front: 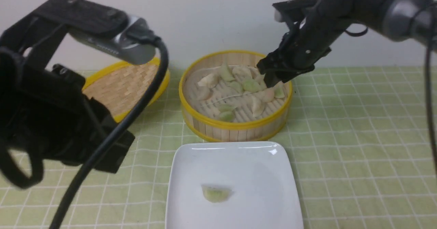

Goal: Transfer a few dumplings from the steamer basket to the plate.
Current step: Use the right arm to grab a dumpling from inside the steamer

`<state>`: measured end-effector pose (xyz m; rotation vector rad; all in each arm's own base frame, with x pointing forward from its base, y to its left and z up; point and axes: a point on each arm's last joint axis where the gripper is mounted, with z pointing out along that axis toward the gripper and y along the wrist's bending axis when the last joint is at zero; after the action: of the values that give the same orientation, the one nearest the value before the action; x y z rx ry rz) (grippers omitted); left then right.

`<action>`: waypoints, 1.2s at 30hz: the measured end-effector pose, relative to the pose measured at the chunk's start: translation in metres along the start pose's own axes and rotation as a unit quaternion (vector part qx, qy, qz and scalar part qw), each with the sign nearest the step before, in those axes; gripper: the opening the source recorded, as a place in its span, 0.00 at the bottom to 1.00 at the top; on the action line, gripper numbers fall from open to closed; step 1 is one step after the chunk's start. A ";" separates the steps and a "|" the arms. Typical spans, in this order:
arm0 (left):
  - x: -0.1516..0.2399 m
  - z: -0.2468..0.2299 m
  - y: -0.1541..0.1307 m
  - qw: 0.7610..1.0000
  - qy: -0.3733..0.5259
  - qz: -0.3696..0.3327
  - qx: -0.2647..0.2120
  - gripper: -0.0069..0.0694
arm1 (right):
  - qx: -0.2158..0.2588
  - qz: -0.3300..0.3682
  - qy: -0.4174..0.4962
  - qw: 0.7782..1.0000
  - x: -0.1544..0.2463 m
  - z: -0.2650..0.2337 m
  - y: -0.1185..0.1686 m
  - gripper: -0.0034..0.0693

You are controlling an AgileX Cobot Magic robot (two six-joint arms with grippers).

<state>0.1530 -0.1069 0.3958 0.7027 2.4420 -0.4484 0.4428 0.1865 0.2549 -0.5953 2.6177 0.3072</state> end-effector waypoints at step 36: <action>0.027 -0.037 0.015 0.993 -0.026 -0.031 -0.113 0.08 | -0.033 -0.026 -0.132 0.990 -0.053 -0.100 0.049 0.29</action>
<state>0.1266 -0.0678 0.4071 0.5131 2.4211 -0.2054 0.4272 0.2184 0.3731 -0.5990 2.3433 0.4272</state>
